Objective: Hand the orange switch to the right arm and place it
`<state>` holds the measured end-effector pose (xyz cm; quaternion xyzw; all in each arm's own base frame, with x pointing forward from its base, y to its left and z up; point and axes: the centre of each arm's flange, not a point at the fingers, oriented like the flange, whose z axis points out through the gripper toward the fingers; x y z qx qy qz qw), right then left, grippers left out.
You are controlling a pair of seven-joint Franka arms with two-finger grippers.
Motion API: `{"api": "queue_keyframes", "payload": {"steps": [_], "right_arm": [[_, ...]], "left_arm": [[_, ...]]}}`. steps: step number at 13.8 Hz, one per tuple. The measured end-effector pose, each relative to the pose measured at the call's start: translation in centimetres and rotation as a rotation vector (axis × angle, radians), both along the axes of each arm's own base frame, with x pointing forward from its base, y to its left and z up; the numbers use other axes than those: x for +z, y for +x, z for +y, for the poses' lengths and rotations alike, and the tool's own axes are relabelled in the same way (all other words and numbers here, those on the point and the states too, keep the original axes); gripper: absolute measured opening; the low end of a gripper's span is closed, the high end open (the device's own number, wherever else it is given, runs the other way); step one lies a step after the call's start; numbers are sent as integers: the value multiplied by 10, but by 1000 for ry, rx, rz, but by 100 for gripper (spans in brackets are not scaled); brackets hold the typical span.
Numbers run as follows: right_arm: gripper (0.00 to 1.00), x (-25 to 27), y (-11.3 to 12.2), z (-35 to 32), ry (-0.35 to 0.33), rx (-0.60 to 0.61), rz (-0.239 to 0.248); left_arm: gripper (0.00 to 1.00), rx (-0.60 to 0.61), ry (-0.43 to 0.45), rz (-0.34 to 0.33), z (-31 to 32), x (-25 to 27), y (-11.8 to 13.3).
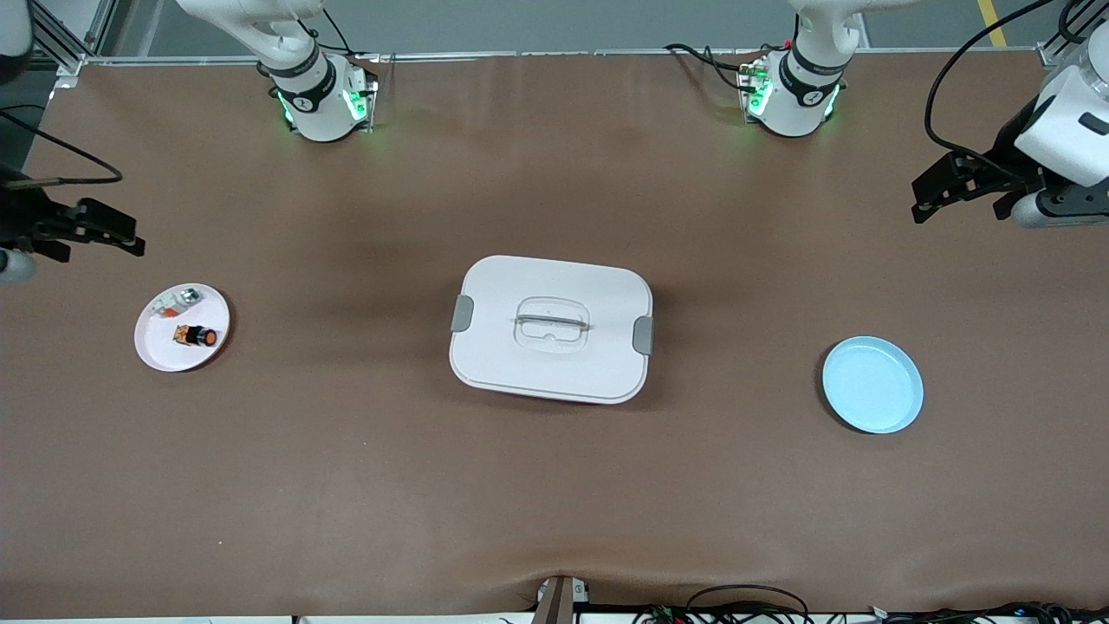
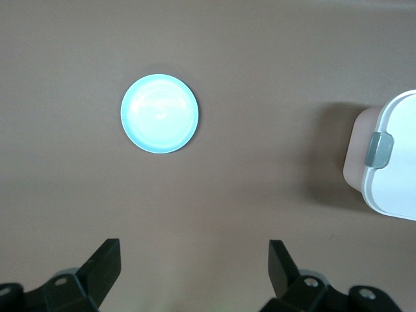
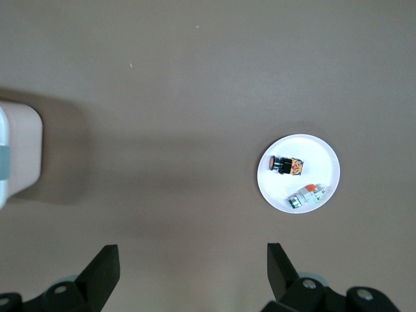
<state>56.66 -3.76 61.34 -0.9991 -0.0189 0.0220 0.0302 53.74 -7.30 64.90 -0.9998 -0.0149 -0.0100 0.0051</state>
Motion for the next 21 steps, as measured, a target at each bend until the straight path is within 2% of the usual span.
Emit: {"api": "queue_keyframes", "payload": {"steps": [2, 5, 11, 14, 17, 21], "right_arm": [[100, 5, -2, -11, 30, -24, -1], [100, 2, -3, -10, 33, -51, 21], [100, 5, -8, -7, 31, -50, 35], [100, 14, -14, 1, 17, -33, 33], [100, 21, -17, 17, -48, 5, 24], [100, 30, -22, 23, -62, 15, 8]], "left_arm": [[100, 0, 0, 0, 0, 0, 0], [100, 1, 0, 0, 0, 0, 0], [100, 0, 0, 0, 0, 0, 0], [100, 0, 0, 0, 0, 0, 0], [100, 0, -1, -5, 0, 1, 0], [100, 0, -2, -14, 0, 6, 0]]}}
